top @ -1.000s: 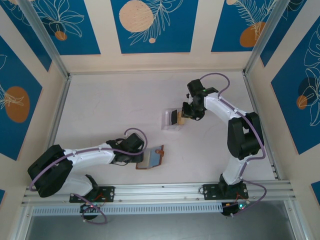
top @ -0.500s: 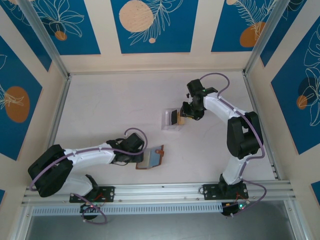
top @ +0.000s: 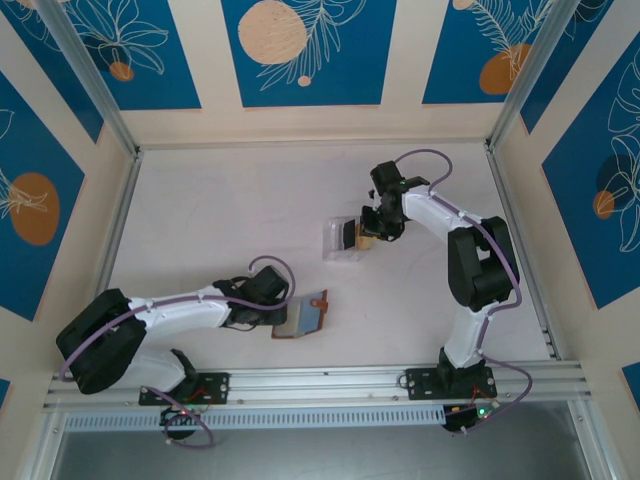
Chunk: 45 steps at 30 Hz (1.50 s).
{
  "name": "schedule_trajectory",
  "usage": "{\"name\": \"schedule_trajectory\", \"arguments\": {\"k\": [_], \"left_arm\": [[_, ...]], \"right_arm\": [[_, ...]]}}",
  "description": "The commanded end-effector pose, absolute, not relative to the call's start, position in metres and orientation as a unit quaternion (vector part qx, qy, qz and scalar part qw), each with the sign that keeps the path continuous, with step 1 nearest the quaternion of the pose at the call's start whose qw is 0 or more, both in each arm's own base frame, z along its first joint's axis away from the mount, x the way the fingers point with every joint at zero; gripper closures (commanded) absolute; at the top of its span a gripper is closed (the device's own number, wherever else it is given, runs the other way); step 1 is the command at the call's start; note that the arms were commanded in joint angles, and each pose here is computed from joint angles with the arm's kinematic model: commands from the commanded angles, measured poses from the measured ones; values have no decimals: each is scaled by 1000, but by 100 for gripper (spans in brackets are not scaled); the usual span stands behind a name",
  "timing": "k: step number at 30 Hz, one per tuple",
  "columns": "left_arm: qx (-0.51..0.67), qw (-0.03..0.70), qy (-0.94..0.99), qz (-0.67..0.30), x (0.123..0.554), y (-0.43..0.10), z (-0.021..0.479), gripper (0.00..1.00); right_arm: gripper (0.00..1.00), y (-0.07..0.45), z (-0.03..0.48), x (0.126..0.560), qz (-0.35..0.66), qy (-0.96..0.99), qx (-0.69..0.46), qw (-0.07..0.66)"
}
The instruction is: Put the credit cards into the card holder
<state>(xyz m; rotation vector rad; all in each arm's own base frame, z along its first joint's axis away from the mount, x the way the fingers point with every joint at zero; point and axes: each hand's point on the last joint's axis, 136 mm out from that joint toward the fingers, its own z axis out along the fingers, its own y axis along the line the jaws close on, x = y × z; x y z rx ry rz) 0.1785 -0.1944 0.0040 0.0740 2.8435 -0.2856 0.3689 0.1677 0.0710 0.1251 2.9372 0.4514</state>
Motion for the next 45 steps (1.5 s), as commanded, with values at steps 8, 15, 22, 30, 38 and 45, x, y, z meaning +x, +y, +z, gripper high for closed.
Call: {"name": "schedule_trajectory", "arguments": {"k": [8,15,22,30,38,45], "left_arm": [[31,101,990,-89,164,-192,-44,55],[30,100,991,-89,164,-192,-45,55],[30,99,991,-89,163,-192,-46,55],[30,99,991,-88,163,-191,-46,55],[29,98,991,-87,162,-190,-47,55],[31,102,990,-92,163,-192,-43,55]], "right_arm": [[85,163,91,369,135,986,32,97],[84,161,96,369,114,988,26,101],[82,162,94,368,104,990,20,96],[92,164,99,368,103,989,16,101],[99,169,105,368,109,989,9,104],[100,175,114,371,125,986,4,112]]}}
